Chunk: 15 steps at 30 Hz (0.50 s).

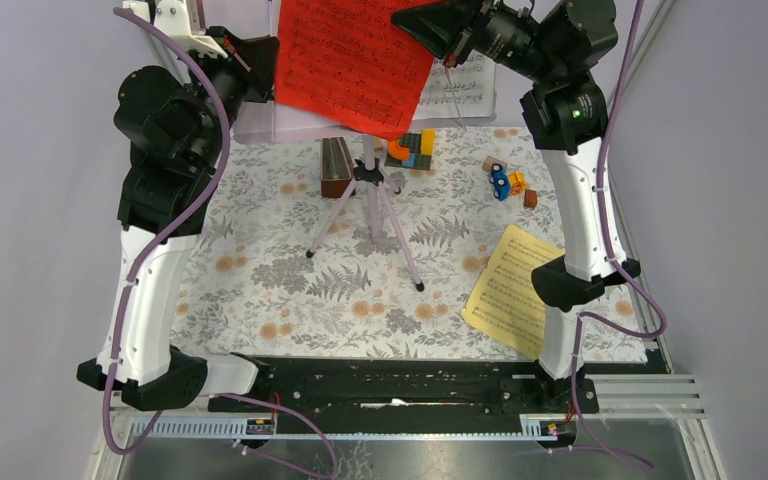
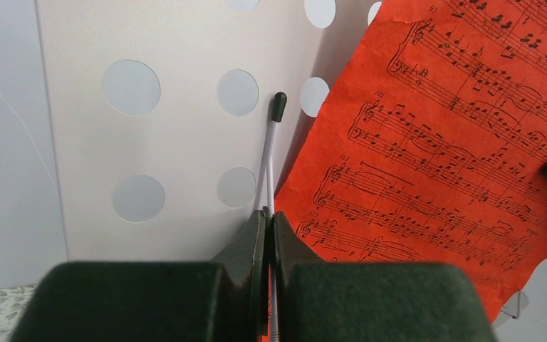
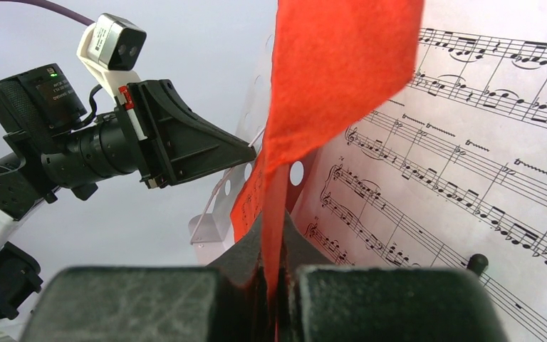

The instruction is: Set up the instrument practice props

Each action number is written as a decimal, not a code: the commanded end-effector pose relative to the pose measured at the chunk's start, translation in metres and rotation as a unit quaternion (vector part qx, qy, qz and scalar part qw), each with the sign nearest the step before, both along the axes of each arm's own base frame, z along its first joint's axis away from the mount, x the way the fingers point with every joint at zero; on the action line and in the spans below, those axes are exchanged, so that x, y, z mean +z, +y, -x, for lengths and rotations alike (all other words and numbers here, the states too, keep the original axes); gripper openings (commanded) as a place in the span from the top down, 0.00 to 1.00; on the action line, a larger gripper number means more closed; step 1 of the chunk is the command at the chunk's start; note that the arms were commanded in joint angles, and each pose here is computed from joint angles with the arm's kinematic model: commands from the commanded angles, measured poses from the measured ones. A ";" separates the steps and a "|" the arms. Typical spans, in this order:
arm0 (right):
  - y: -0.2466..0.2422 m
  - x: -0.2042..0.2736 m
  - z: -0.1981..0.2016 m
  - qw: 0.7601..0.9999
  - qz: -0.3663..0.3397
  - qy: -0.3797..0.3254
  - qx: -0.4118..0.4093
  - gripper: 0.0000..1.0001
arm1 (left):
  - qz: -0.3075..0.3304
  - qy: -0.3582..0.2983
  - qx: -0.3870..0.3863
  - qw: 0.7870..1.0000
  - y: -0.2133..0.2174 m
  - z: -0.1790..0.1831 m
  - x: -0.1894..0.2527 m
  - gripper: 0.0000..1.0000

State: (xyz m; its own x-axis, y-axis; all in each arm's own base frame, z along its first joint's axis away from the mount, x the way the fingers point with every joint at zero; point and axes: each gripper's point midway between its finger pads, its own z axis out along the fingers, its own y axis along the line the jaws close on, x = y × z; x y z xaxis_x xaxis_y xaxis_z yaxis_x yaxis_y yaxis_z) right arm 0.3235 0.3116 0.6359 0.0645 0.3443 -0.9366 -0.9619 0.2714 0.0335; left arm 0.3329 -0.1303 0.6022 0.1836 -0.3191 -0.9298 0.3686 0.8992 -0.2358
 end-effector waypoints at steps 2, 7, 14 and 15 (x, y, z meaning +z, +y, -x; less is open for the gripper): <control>0.001 0.009 0.002 1.000 -0.013 -0.019 -0.004 1.00 | 0.012 -0.017 0.012 1.000 0.009 0.005 0.013 1.00; 0.001 0.010 0.002 1.000 -0.015 -0.020 -0.007 1.00 | 0.018 -0.021 0.015 1.000 0.013 0.009 0.017 1.00; -0.001 0.009 -0.005 0.999 -0.018 -0.013 -0.024 1.00 | 0.016 -0.034 0.007 0.999 0.015 0.017 0.025 1.00; -0.001 0.009 -0.006 0.999 -0.018 -0.013 -0.025 1.00 | 0.013 -0.036 0.004 0.999 0.014 0.019 0.026 1.00</control>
State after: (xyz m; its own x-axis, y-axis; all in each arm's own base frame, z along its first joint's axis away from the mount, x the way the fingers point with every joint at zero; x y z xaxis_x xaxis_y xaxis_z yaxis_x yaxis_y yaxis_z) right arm 0.3295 0.3109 0.6356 0.0638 0.3504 -0.9344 -0.9546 0.2944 0.0453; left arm 0.3329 -0.1300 0.6012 0.1716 -0.3336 -0.9270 0.3748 0.8923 -0.2517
